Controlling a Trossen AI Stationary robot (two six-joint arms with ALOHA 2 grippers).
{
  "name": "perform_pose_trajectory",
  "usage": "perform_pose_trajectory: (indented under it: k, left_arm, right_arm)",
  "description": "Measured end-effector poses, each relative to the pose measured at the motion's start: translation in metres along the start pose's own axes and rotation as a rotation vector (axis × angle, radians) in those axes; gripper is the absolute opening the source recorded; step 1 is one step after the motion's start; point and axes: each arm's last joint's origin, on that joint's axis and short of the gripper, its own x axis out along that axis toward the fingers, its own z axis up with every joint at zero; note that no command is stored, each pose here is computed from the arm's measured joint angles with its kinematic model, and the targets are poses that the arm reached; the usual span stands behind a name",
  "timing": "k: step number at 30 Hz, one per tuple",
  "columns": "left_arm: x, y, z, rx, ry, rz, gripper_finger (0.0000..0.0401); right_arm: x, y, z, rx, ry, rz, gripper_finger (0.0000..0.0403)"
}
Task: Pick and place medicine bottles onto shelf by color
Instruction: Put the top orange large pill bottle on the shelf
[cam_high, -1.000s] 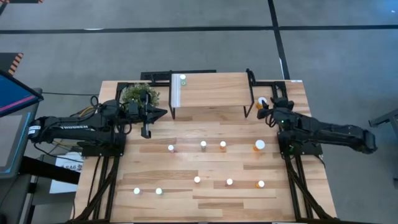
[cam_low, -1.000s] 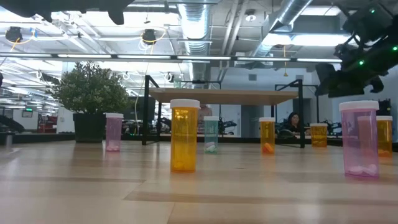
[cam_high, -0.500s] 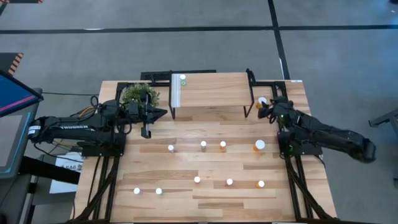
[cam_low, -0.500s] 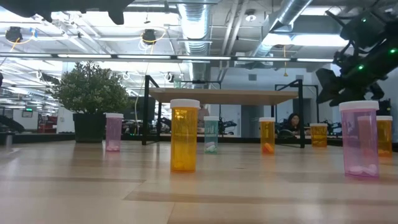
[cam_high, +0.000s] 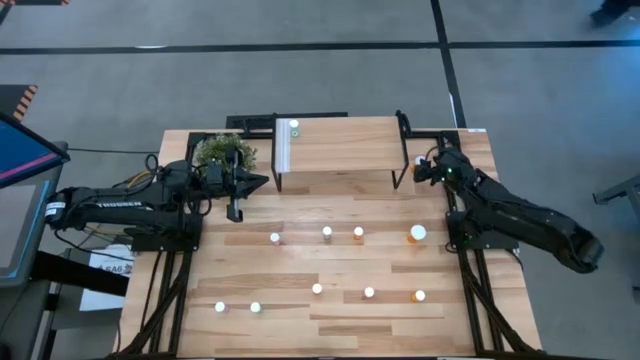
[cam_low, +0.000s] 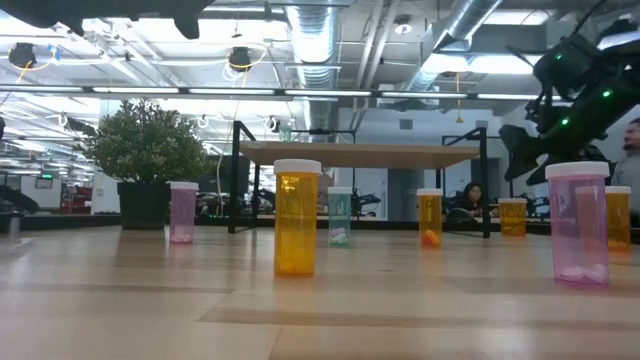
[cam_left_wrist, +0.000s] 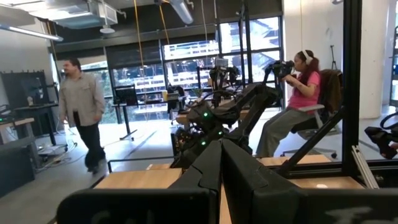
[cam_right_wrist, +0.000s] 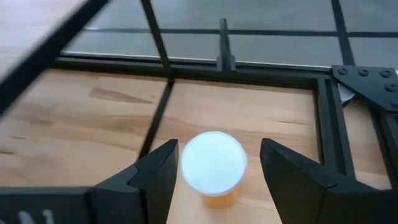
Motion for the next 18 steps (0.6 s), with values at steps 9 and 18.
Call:
perform_pose_trajectory:
  k: [9, 18]
  left_arm:
    - [0.000, 0.000, 0.000, -0.001, 0.004, 0.000, 0.0000]
    - [0.000, 0.000, -0.001, -0.001, 0.007, -0.007, 0.0000]
  right_arm:
    - [0.022, 0.003, -0.003, -0.018, 0.065, -0.010, 0.0251]
    - [0.035, 0.006, -0.008, -0.051, 0.107, -0.026, 0.0251]
